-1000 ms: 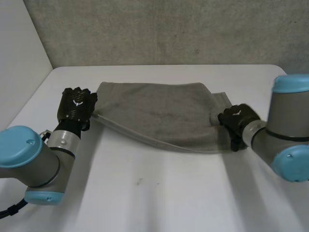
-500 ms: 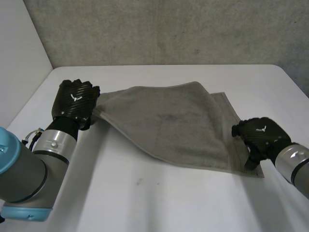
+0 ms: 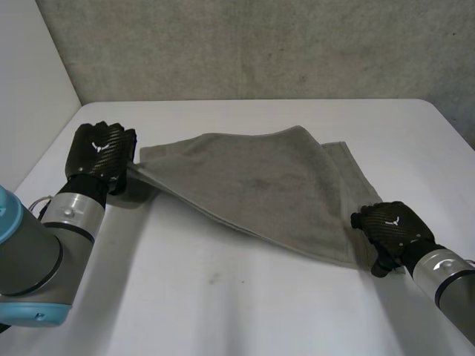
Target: Fold the towel.
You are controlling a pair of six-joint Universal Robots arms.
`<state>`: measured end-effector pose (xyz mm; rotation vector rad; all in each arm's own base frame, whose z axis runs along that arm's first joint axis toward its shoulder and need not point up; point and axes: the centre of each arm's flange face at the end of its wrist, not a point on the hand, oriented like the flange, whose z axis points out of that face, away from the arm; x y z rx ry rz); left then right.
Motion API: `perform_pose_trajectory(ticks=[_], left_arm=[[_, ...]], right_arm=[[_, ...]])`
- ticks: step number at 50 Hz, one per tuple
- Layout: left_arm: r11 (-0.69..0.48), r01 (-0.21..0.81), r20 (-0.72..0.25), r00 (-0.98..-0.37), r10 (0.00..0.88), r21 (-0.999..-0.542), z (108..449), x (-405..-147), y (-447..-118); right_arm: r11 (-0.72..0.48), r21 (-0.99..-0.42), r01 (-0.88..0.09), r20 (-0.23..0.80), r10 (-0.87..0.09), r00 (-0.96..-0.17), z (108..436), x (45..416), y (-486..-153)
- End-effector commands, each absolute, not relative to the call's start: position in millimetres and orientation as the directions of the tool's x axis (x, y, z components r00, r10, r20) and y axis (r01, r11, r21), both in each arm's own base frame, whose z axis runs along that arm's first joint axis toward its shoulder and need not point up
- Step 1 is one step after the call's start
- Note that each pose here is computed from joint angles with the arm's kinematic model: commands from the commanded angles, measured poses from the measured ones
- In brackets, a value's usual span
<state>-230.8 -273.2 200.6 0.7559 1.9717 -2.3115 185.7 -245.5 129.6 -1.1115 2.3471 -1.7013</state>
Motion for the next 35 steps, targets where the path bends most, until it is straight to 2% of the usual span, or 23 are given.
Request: perform_pose_trajectory(ticks=[1, 27, 35], left_arm=[[-0.202, 0.314, -0.364, -0.882, 0.298, -0.928, 198.9, -230.7, -272.3], [-0.201, 0.314, -0.363, -0.883, 0.297, -0.928, 199.0, -230.5, -272.0], [-0.200, 0.315, -0.363, -0.883, 0.298, -0.928, 198.5, -230.5, -272.1]], right_arm=[[0.161, -0.838, -0.522, 0.357, -0.562, -0.746, 119.5, 184.8, -250.4], [0.079, -0.851, -0.519, 0.417, -0.498, -0.760, 121.3, 183.0, -278.0], [0.094, -0.850, -0.519, 0.408, -0.505, -0.760, 116.4, 183.3, -281.4]])
